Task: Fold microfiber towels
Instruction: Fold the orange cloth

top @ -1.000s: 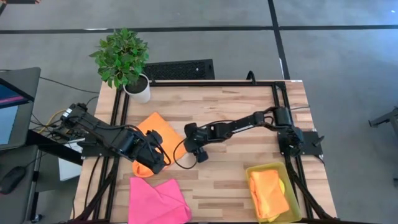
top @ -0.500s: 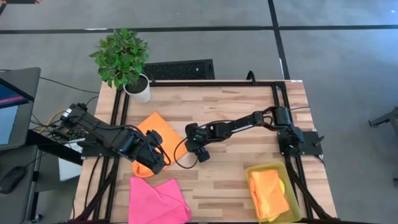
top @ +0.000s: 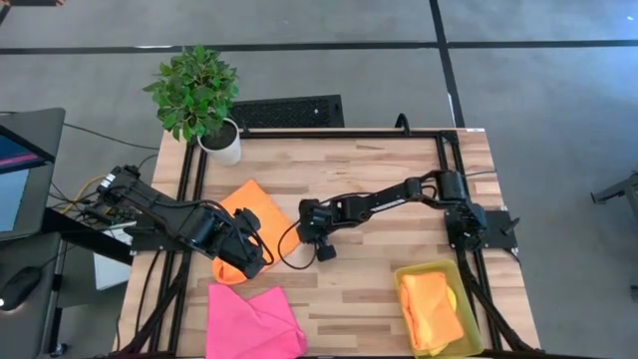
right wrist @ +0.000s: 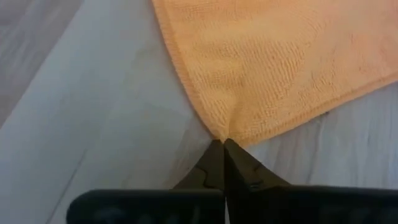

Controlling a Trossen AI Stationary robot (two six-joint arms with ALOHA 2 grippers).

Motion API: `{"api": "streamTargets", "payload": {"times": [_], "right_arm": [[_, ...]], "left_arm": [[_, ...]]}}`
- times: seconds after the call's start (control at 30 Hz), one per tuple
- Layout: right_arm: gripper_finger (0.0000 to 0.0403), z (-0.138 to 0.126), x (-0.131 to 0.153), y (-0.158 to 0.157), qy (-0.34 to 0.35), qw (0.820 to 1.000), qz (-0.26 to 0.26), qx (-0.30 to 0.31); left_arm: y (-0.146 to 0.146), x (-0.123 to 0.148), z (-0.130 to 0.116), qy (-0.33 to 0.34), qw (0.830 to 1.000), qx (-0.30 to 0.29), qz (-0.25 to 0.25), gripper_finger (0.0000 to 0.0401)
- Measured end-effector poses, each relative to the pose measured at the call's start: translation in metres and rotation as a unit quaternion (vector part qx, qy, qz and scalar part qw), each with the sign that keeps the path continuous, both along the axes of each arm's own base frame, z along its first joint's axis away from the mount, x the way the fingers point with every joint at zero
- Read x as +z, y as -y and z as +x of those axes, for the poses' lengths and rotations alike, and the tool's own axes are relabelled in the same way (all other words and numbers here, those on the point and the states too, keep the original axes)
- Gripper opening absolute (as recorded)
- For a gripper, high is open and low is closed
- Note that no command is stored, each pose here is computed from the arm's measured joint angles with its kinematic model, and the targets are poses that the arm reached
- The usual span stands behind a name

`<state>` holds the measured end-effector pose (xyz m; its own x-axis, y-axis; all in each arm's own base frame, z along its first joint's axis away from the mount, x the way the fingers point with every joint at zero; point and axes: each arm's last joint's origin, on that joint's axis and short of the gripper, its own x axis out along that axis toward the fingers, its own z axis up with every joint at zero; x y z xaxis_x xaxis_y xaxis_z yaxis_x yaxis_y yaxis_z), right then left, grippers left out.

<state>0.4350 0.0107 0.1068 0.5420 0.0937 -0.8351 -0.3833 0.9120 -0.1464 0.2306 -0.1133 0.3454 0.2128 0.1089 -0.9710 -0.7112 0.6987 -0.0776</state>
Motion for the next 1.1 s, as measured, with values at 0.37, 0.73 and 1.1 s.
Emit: {"api": "streamTargets", "payload": {"times": [0.37,0.73,1.1], "right_arm": [[0.0008,-0.028,0.034,0.013,-0.088,0.993,0.039,-0.066],[0.0003,-0.056,0.084,0.020,-0.116,0.989,0.040,-0.082],[0.0003,-0.061,0.086,0.031,-0.134,0.985,0.041,-0.096]], "left_arm": [[0.001,-0.002,0.001,-0.004,1.000,0.004,-0.002,0.0000],[-0.004,-0.001,0.003,0.001,1.000,-0.019,0.023,0.0030],[0.000,-0.038,0.008,-0.055,0.995,-0.073,-0.027,0.0099]]}}
